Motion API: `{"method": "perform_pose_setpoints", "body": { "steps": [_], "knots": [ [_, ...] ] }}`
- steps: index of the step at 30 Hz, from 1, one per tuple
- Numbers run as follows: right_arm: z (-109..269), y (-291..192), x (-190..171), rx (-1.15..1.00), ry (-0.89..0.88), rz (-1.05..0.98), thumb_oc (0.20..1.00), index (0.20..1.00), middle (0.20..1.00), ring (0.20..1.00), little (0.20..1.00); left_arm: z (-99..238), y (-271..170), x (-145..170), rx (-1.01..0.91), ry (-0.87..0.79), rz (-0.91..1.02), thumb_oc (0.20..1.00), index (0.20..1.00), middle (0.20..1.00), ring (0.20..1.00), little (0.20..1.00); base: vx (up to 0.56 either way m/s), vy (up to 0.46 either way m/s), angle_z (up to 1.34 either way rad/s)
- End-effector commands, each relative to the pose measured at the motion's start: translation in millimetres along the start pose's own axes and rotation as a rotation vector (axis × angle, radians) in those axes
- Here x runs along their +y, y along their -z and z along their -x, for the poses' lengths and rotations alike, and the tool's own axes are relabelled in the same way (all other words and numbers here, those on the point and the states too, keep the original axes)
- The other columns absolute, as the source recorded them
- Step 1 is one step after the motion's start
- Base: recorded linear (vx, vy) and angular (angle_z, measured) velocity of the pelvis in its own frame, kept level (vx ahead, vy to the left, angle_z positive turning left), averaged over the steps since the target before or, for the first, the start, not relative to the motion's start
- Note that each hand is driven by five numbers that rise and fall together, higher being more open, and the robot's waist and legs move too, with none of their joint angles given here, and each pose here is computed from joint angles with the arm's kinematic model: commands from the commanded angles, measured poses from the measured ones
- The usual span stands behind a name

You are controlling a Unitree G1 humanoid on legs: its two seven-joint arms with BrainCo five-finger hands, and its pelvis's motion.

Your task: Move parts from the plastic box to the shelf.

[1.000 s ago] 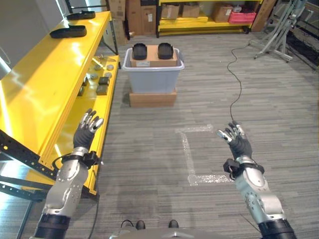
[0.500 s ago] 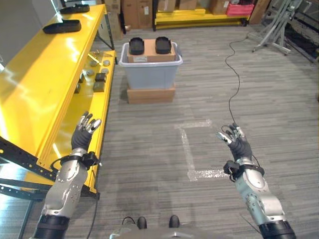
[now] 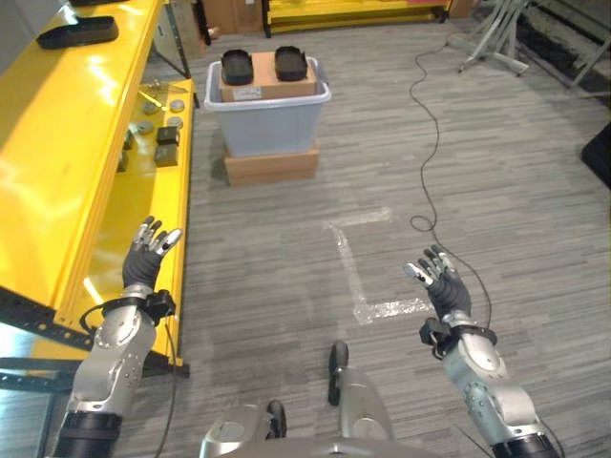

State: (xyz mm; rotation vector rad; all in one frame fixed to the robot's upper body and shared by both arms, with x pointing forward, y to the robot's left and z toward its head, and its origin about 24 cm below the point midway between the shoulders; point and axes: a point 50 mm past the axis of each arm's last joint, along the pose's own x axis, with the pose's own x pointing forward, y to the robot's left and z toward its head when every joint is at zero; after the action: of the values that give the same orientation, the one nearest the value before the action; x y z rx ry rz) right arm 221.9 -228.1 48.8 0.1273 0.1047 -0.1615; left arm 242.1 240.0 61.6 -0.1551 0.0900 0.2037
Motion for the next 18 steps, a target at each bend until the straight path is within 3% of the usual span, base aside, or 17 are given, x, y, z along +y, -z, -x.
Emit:
{"method": "perform_pose_setpoints", "body": {
  "steps": [1, 7, 12, 18],
  "knots": [
    [2, -20, -9, -0.081, -0.036, -0.008, 1.0, 1.0, 1.0, 1.0, 1.0, 8, -19, 5, -0.107, 0.012, -0.006, 1.0, 1.0, 1.0, 1.0, 1.0, 0.65, -0.321, 0.19],
    [-5, -25, -23, -0.059, -0.03, 0.031, 1.0, 1.0, 1.0, 1.0, 1.0, 14, -6, 2, -0.059, -0.008, 0.115, 1.0, 1.0, 1.0, 1.0, 1.0, 0.63, -0.366, 0.5],
    [-8, -24, -27, -0.046, -0.027, 0.056, 1.0, 1.0, 1.0, 1.0, 1.0, 15, 2, -2, -0.044, -0.03, 0.147, 1.0, 1.0, 1.0, 1.0, 1.0, 0.37, -0.297, -0.01],
    [-7, -17, -27, -0.046, -0.011, 0.082, 1.0, 1.0, 1.0, 1.0, 1.0, 12, -1, 2, -0.075, -0.037, 0.175, 1.0, 1.0, 1.0, 1.0, 1.0, 0.41, 0.008, -0.11]
  ]
}}
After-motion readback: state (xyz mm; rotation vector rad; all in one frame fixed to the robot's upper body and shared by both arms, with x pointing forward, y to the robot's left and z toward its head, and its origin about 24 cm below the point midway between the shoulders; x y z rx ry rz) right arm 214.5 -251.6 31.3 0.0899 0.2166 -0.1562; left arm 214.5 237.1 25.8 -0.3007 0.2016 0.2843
